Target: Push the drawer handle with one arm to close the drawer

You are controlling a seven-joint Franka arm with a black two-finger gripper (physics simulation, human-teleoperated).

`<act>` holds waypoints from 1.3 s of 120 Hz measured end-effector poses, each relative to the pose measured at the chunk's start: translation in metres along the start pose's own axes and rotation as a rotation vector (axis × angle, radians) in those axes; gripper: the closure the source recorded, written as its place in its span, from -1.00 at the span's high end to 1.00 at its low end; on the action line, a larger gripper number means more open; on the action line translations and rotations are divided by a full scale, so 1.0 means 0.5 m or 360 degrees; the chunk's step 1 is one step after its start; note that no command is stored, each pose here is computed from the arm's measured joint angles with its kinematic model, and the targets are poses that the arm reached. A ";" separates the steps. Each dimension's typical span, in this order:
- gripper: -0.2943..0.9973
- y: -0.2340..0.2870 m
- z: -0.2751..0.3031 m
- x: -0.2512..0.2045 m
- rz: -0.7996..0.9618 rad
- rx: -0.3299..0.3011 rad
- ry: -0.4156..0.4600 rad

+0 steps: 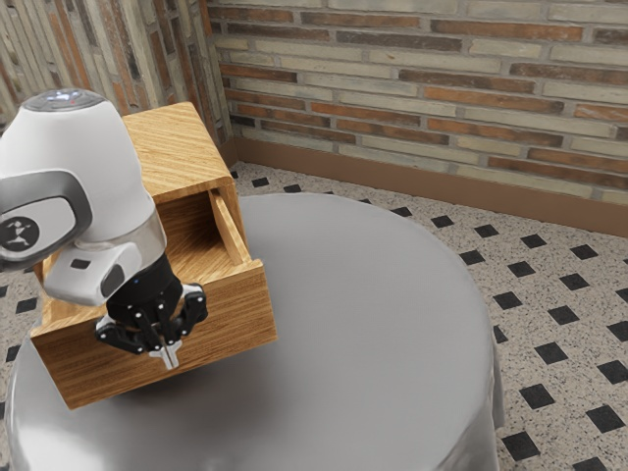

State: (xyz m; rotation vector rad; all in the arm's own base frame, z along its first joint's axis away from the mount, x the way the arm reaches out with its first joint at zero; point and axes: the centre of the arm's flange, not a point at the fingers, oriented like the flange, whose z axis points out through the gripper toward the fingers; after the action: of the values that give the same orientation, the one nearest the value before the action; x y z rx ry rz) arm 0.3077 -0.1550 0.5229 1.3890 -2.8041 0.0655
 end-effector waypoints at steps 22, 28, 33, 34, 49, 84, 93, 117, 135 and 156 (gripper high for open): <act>-0.67 -0.003 0.016 -0.069 0.0004 -0.0012 0.0014; -0.67 -0.002 0.017 -0.081 0.0013 -0.0014 0.0004; -0.67 -0.003 0.018 -0.086 0.0025 -0.0018 -0.0006; -0.67 -0.004 0.019 -0.087 0.0028 -0.0019 -0.0008; -0.67 -0.004 0.024 -0.120 0.0031 -0.0023 -0.0014; -0.67 0.019 0.017 -0.214 -0.0018 0.0002 -0.0033; -0.67 0.018 0.013 -0.224 -0.0012 0.0007 -0.0051; -0.67 0.016 0.015 -0.255 -0.0008 0.0010 -0.0083; -0.67 0.021 0.020 -0.289 -0.0006 0.0020 -0.0081; -0.67 0.022 0.014 -0.328 0.0010 0.0043 -0.0087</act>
State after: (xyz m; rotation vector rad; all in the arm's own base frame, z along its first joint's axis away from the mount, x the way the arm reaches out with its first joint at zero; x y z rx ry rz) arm 0.3984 -0.0181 0.5108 1.4086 -2.8624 0.0666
